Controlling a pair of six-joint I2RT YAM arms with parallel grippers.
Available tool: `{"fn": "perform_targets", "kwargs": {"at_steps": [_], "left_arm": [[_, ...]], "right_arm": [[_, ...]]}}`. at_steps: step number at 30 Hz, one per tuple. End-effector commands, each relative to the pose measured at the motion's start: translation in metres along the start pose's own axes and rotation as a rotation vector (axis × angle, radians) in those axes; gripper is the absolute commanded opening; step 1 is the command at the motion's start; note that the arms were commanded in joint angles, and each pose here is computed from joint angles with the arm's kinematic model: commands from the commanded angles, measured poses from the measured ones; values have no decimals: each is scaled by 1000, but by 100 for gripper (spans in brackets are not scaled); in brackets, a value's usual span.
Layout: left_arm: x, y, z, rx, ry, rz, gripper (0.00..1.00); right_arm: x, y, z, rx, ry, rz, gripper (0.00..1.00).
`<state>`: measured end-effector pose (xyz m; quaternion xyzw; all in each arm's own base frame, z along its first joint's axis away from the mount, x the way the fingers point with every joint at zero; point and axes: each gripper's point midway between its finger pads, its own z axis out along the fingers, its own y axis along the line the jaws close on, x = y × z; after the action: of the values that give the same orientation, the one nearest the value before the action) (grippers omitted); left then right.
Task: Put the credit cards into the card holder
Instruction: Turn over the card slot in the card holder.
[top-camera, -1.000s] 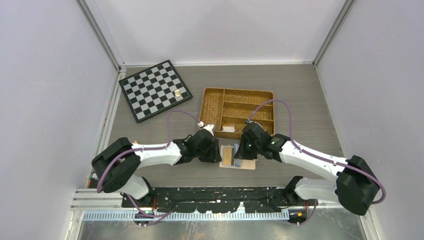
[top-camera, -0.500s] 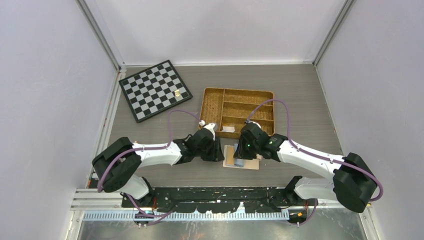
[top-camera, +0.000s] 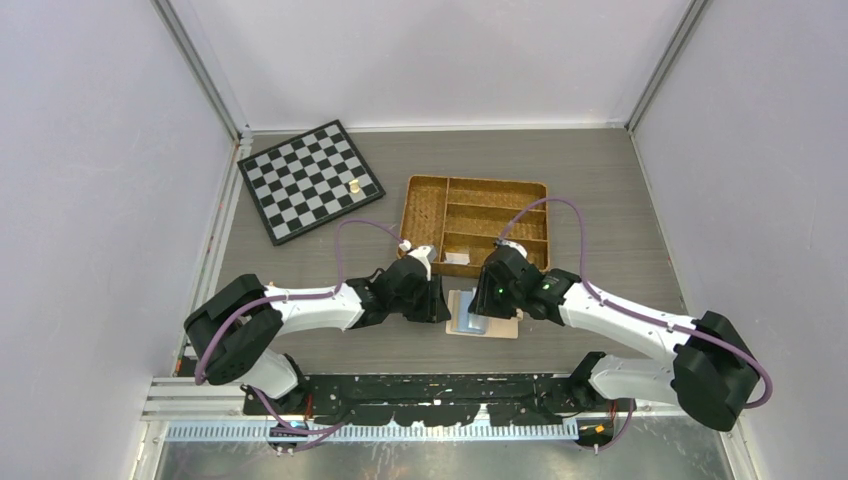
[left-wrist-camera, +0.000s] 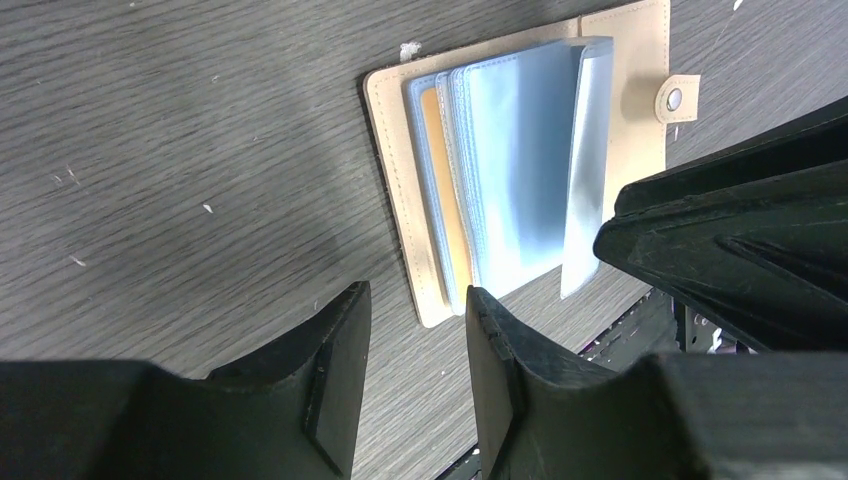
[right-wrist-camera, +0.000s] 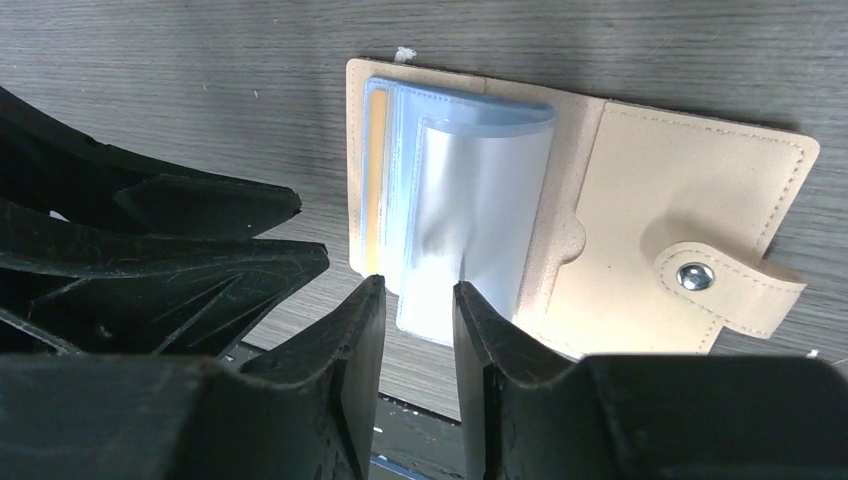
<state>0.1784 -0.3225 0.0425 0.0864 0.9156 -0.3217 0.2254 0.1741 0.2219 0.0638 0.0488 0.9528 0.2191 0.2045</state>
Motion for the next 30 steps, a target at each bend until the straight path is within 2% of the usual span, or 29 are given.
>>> {"fn": "perform_targets", "kwargs": {"at_steps": [1, 5, 11, 19, 23, 26, 30], "left_arm": [[-7, -7, 0, 38, -31, -7, 42], [-8, -9, 0, 43, -33, -6, 42], [-10, -21, 3, 99, -36, -9, 42], [-9, -20, 4, 98, -29, -14, 42], [-12, -18, -2, 87, -54, -11, 43], [-18, -20, -10, 88, -69, -3, 47], [-32, -19, -25, 89, -84, -1, 54]], "right_arm": [[-7, 0, -5, 0, -47, 10, 38], [-8, -3, -7, 10, -59, 14, 43], [-9, -11, -10, 36, -73, -10, 56], [-11, -51, -18, 243, -103, -1, 59], [-26, -73, -43, 342, -194, -11, 68], [-36, -72, -57, 323, -215, -43, 73], [-58, -49, -68, 224, -208, -169, 78]]}}
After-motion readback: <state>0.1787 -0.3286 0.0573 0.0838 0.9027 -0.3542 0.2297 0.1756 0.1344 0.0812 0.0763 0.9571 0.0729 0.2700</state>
